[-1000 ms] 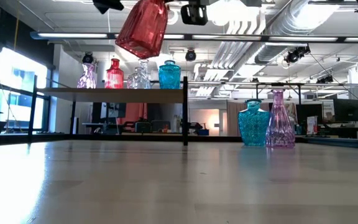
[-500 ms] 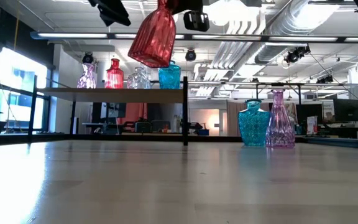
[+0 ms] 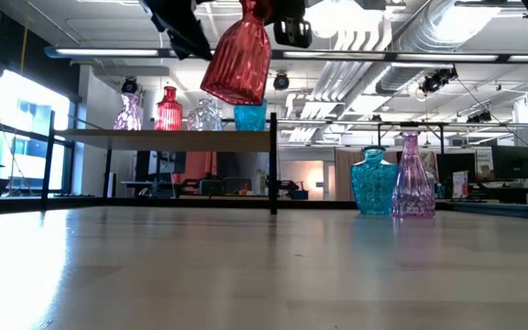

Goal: Sort vases onto shelf
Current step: Put the left red vase on the shelf aligned with the other red vase

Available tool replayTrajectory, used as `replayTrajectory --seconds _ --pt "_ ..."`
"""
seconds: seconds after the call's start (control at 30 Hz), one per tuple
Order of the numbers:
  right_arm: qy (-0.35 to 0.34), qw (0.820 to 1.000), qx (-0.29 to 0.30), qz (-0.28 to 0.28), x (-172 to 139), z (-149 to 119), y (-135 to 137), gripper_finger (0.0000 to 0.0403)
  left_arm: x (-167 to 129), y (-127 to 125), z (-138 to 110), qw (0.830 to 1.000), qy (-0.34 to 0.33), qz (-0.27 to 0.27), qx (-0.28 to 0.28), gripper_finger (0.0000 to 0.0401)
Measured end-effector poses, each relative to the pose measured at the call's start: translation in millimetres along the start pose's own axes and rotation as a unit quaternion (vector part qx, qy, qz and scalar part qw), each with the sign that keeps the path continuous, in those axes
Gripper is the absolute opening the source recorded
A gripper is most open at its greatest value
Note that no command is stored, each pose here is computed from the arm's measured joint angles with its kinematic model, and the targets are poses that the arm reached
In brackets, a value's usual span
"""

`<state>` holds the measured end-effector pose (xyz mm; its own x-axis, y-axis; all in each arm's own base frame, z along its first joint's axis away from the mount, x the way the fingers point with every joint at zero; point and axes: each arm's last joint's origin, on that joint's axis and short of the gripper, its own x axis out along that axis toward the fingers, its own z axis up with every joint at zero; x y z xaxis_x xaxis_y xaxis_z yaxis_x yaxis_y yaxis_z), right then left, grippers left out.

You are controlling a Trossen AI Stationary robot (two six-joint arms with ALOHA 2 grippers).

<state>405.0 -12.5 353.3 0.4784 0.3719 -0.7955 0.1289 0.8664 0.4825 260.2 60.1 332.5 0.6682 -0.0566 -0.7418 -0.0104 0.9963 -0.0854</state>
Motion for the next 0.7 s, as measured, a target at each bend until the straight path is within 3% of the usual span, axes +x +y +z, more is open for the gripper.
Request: replayTrajectory --seconds 0.23,0.37,0.53,0.7 --pt "0.012 1.0 -0.007 -0.004 -0.2 -2.5 -0.7 0.0 -2.9 9.8 6.6 0.997 -0.051 -0.044 0.038 0.0113" --pt "0.01 1.0 -0.005 -0.005 -1.3 -1.8 -2.7 0.0 -5.3 12.6 10.1 0.994 -0.078 -0.073 0.031 0.0113" --pt "0.006 1.0 0.002 -0.008 -4.0 0.3 -8.7 0.0 -6.5 14.5 15.9 0.992 -0.104 -0.071 -0.009 0.0113" --pt "0.002 1.0 0.007 -0.011 -6.1 1.8 -13.5 0.0 -6.9 14.6 17.6 0.991 -0.114 -0.071 0.005 0.0113"
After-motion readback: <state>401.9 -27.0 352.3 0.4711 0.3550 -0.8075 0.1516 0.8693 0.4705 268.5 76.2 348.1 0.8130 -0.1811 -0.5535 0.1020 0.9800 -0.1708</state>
